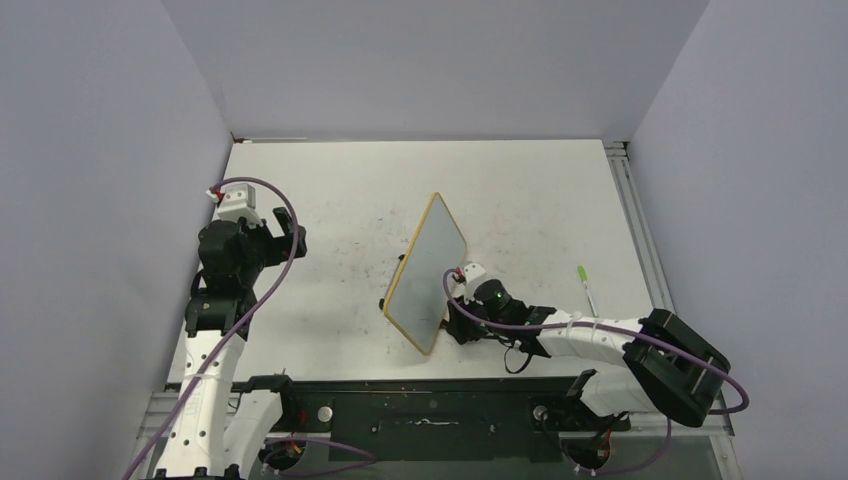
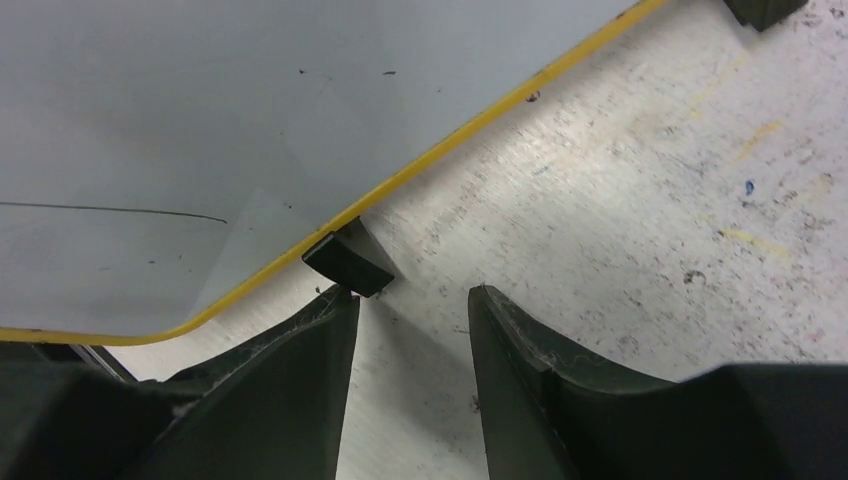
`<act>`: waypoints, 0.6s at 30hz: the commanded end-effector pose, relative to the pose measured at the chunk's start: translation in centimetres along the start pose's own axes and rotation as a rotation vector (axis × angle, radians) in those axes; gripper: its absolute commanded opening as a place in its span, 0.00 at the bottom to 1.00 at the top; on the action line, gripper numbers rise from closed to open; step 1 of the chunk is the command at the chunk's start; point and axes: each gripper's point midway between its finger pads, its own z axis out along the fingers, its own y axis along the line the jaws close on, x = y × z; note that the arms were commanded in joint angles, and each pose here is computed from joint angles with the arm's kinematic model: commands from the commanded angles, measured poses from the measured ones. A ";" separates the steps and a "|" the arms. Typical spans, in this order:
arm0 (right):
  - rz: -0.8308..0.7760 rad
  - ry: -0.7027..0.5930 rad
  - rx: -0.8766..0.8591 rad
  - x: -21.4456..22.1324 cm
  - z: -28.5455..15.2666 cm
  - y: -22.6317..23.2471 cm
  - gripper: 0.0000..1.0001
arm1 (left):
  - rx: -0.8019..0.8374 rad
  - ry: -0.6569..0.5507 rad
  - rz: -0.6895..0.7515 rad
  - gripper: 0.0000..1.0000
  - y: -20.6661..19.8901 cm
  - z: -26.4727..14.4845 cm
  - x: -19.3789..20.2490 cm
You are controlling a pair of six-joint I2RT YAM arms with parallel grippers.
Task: Write a sentence on the whiteboard
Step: Adjust the whiteboard stand at the center of the board.
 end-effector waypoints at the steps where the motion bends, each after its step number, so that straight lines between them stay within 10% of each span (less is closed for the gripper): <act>1: -0.066 -0.060 -0.068 -2.4 1.0 2.0 0.44 | 0.015 -0.056 0.011 0.96 -0.3 0.0 -1.6; 18: -0.226 -0.100 -0.046 -3.3 3.8 6.2 0.33 | 0.019 -0.052 0.010 0.96 -0.4 0.0 -1.5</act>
